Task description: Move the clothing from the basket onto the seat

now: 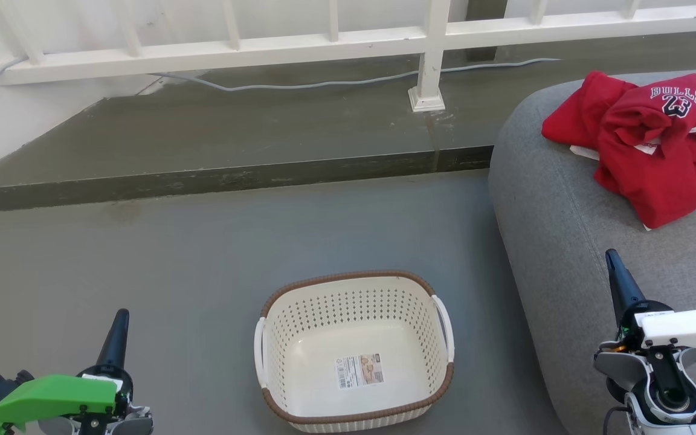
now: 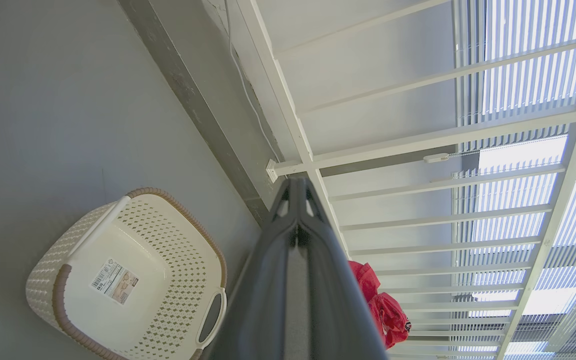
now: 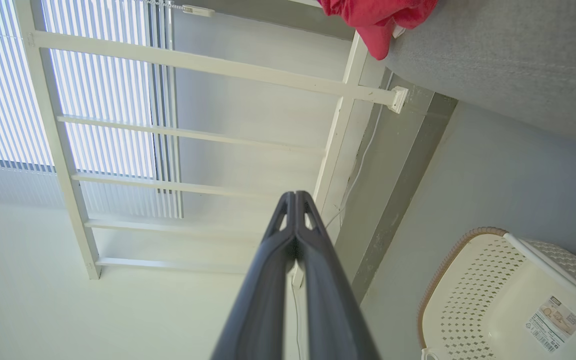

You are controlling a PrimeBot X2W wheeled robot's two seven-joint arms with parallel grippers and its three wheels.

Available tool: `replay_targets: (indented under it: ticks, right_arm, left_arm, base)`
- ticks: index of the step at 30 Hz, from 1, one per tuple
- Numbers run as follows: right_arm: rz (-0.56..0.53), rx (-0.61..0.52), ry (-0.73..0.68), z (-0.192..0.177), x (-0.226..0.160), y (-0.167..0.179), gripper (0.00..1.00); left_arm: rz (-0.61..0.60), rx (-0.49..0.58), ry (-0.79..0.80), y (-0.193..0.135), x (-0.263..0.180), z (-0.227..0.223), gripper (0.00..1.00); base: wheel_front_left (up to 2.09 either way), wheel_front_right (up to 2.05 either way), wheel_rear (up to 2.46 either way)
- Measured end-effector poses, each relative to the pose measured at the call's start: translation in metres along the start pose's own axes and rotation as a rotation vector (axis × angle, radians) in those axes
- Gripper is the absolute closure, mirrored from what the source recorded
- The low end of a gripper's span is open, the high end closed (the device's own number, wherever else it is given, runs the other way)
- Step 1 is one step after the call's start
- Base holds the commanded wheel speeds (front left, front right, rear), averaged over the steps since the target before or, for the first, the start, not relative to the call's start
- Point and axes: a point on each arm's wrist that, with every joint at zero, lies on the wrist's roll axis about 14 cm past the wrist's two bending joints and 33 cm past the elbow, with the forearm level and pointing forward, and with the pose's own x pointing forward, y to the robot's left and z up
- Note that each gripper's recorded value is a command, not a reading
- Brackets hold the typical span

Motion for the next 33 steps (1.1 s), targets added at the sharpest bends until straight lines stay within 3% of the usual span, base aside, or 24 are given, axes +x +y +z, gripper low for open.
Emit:
replay_targets:
  ticks: [17,33]
  right_arm:
    - [0.043,0.224,-0.014,0.012,0.004,0.009,1.0]
    - [0.041,0.23,-0.016,0.013,0.003,0.008,1.0]
  left_arm:
    - [-0.041,-0.215,-0.008,-0.006,0.007,0.007,1.0]
    - [-0.047,-0.223,-0.005,-0.008,0.009,0.005,1.0]
  base:
    - [0.0,0.0,0.0]
    - [0.0,0.0,0.0]
